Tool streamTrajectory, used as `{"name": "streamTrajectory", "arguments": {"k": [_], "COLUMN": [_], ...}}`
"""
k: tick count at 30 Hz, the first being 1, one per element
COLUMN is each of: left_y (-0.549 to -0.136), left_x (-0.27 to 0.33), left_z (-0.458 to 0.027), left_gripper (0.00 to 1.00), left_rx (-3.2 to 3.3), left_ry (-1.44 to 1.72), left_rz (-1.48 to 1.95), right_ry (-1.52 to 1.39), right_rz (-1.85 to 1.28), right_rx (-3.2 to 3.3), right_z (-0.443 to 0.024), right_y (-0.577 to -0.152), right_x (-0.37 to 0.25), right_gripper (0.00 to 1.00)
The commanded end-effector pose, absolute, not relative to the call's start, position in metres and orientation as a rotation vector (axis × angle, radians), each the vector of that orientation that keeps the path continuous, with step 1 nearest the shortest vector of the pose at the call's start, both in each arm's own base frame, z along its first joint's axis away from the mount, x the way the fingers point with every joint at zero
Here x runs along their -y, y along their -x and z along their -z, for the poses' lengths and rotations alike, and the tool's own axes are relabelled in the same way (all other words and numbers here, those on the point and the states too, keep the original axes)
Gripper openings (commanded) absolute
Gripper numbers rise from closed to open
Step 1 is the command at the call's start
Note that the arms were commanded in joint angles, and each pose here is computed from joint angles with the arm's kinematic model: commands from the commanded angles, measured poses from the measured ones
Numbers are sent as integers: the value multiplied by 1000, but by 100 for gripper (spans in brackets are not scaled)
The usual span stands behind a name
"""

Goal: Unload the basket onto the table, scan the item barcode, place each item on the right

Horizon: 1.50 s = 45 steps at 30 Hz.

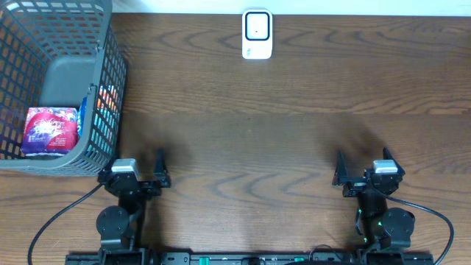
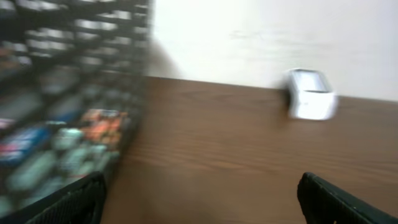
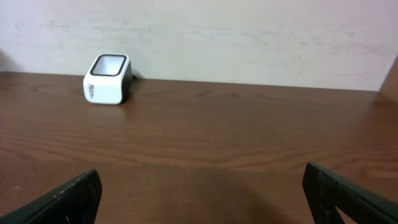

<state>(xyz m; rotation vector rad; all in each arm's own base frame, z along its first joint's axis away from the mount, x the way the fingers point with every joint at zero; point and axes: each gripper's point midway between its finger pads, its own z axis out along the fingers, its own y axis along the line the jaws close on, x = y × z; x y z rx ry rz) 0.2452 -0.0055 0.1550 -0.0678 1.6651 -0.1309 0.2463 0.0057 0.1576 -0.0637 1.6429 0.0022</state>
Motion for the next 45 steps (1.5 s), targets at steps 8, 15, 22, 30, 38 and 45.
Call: {"name": "streamTrajectory", "arguments": {"k": [8,15,22,30,38,45], "left_y": [-225,-208,-193,-207,-226,-241], "left_x": [80,94,94,80,113,108], "left_z": [-200,-240,-287,-344,-354,-386], "left_gripper": [98,98,98,98,98,98], "left_rx": [-1514,-1346,-1239,-1324,-1449,-1351], "left_ry": [-68,-209,-268,-234,-420,-429], "left_rz": [732,774,722,576,742,688], "right_ry": [86,86,86,86,86,86], "right_rz": [-16,-16,-16,-16,-16,-16], "right_rx": [-1641,-1641,-1641,-1641,-1641,-1641], "right_z": [-157,-157,-157,-157,-157,-157], "right_y": [-246,-246,-246,-246,-246,-246], "right_x": [-11,-11,-11,-11,-11,-11], "right_gripper": [99,99,99,99,99,99]}}
